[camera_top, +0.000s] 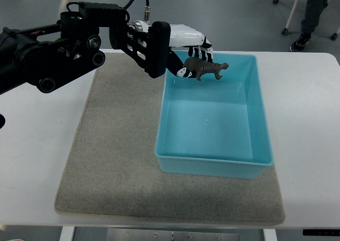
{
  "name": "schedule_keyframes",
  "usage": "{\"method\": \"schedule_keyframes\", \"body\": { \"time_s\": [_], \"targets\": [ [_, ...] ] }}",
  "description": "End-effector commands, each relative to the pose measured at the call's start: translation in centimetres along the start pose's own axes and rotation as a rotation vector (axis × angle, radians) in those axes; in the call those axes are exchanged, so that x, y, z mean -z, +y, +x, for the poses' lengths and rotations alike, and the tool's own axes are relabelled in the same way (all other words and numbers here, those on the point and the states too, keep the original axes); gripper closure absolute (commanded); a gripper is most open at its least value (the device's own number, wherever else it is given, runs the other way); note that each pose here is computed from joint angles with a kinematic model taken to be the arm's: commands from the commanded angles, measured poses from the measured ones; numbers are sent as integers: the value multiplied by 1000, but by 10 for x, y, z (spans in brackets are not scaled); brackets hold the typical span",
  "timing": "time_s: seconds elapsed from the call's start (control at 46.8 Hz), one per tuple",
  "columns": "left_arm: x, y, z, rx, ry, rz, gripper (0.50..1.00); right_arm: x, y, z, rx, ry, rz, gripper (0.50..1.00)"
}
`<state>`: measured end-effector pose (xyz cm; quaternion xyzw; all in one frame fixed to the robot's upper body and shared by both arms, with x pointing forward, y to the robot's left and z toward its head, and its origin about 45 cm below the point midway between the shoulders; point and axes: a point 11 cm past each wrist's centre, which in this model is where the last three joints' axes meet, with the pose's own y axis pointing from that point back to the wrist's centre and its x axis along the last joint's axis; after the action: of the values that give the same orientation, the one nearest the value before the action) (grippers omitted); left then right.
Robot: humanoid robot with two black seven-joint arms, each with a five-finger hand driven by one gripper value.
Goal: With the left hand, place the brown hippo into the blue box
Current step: 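Carry the hippo over the box and lower it inside, then open the left hand fingers to release the hippo into the box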
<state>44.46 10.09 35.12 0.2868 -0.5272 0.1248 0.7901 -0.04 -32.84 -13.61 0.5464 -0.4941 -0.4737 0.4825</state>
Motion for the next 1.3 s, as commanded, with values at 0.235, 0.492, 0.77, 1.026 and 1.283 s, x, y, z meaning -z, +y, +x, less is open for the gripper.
{"method": "schedule_keyframes", "body": {
  "time_s": [0.235, 0.492, 0.77, 1.026, 1.283],
  "targets": [
    [-3, -12, -29, 47, 40, -19, 919, 0, 0, 0, -1, 0, -1, 564],
    [-6, -18, -44, 67, 58, -28, 913, 0, 0, 0, -1, 0, -1, 564],
    [-3, -18, -55, 82, 72, -23, 883, 0, 0, 0, 1, 0, -1, 564],
    [0, -18, -67, 94, 96, -17, 829, 0, 0, 0, 1, 0, -1, 564],
    [0, -18, -68, 93, 105, -20, 576, 0, 0, 0, 1, 0, -1, 564]
  ]
}}
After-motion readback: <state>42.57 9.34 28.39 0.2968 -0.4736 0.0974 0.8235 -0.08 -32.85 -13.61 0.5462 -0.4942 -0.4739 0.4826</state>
